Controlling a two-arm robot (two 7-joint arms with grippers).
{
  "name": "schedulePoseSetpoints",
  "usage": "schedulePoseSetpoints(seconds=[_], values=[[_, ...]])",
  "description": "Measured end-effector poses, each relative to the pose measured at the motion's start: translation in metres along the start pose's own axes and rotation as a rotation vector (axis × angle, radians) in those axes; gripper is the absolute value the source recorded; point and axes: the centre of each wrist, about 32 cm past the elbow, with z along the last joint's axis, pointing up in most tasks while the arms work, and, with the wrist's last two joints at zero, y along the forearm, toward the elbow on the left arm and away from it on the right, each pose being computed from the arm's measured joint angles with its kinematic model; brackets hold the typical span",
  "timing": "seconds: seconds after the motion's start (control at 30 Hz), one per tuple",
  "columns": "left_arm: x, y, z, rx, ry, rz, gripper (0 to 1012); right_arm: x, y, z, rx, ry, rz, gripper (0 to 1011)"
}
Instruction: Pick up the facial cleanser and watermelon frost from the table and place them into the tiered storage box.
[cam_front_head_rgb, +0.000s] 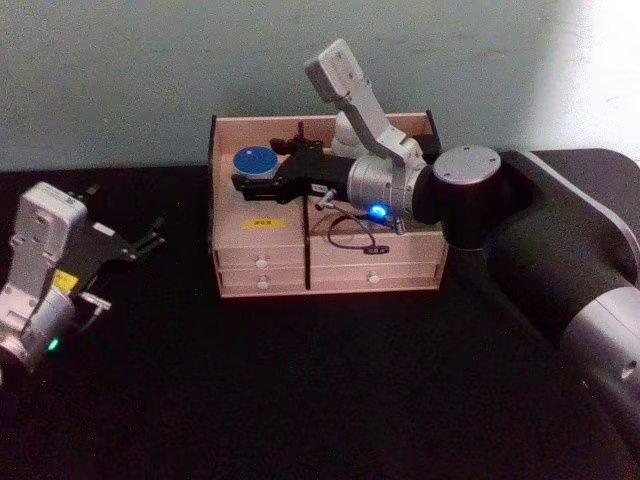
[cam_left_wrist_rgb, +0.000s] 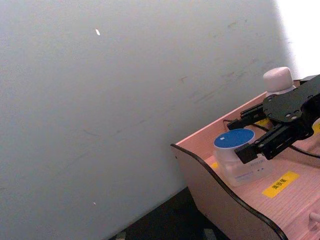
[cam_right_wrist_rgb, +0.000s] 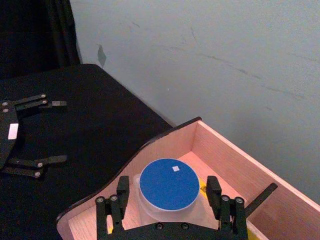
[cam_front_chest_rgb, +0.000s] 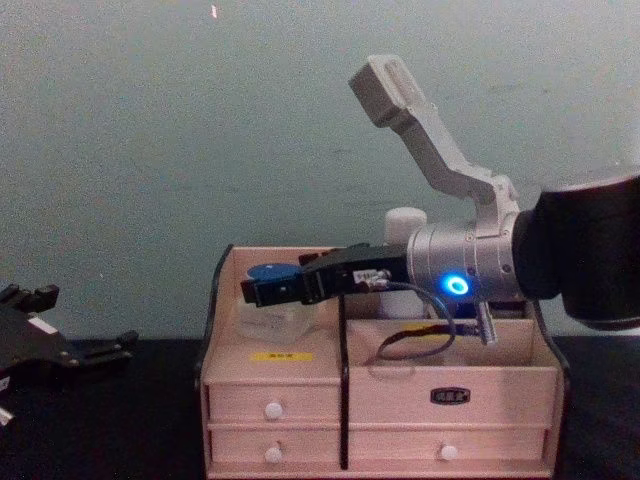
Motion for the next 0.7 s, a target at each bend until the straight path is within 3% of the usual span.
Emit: schedulePoseSetpoints(seconds=[0.1,0.43,0.7], values=[[0.0000,0.0000,0.0000,0.000,0.000,0.000,1001,0.000,0.000,0.000,0.000,0.000,0.000,1002],[0.0000,0.0000,0.0000,0.000,0.000,0.000,1001,0.000,0.000,0.000,0.002,0.001,0.000,1002],[0.0000,0.0000,0.0000,0.000,0.000,0.000,1001,0.000,-0.013,0.003,0.052,-0.004,0.004,1002]])
